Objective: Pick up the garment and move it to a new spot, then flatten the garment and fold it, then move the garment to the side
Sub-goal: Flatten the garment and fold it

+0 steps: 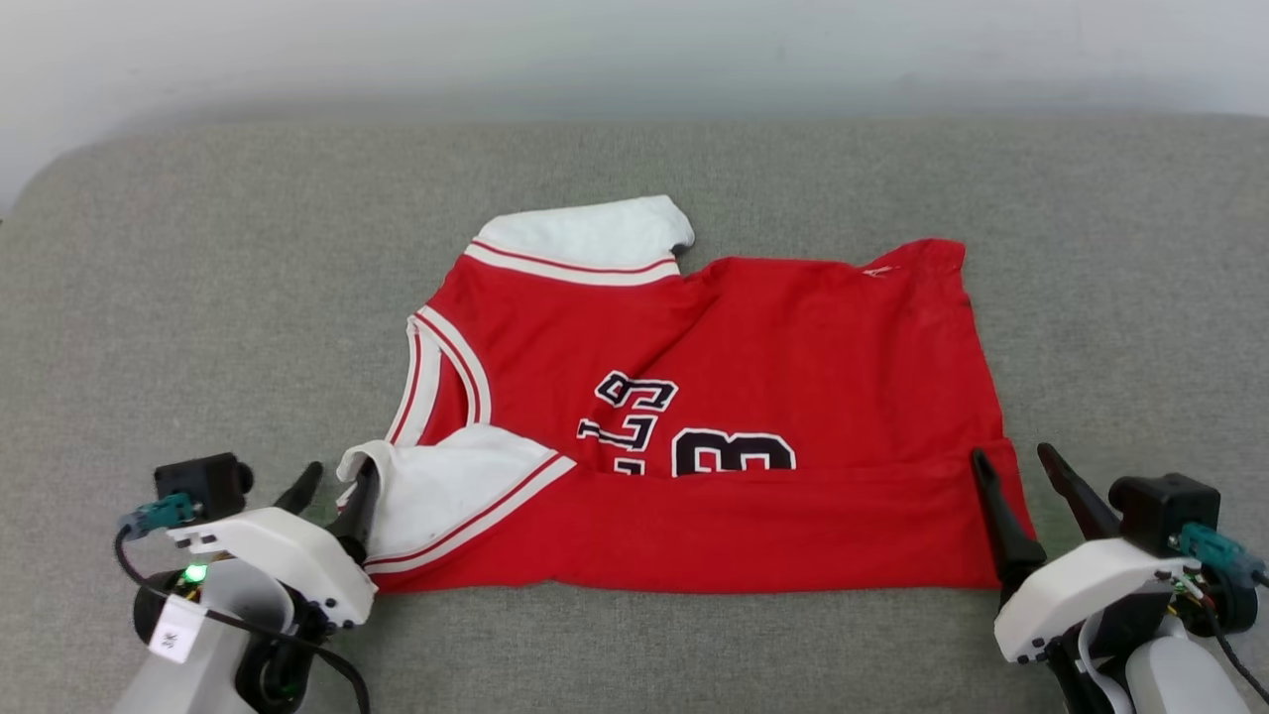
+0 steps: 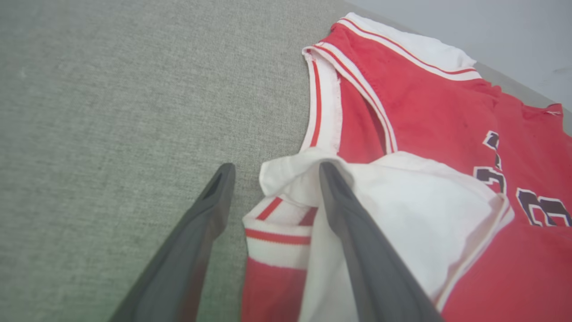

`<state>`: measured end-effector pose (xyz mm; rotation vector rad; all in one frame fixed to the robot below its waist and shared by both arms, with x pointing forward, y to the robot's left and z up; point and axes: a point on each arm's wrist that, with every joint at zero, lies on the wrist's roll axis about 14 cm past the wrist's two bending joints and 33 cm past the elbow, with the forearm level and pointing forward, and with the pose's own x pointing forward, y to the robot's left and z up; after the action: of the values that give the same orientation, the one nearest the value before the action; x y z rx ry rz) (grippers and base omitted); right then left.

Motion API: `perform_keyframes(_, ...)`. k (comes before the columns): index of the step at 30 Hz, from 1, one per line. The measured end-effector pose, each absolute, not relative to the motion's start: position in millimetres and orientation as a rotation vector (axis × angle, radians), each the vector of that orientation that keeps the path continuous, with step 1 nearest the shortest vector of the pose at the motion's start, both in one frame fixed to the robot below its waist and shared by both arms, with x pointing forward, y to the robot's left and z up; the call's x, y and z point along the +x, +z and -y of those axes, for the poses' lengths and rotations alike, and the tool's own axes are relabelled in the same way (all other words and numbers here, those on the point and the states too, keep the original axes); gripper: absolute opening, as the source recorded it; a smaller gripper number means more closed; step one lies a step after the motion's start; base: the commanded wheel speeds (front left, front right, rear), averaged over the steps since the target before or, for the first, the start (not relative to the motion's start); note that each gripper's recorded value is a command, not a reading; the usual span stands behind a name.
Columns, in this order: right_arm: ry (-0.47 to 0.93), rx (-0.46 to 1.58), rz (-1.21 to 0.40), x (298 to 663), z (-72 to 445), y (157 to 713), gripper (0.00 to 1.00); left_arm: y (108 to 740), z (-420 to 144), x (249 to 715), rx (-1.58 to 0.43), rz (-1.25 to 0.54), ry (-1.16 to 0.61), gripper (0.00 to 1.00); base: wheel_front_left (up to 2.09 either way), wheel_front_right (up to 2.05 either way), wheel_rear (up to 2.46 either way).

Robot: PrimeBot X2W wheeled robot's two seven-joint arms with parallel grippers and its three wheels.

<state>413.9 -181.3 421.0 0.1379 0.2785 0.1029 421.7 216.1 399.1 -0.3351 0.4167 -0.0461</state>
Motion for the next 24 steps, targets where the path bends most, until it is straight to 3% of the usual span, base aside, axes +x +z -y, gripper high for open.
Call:
perform_keyframes(11, 0.070, 0.165, -0.110, 389, 186, 472, 1.00, 449, -246, 417, -0.242, -0.391, -0.078, 1.00, 0.00, 0.00, 0.00)
perform_keyframes(24, 0.054, 0.189, -0.115, 374, 186, 482, 1.00, 447, -215, 381, -0.258, -0.800, -0.249, 1.00, 0.00, 0.00, 0.00)
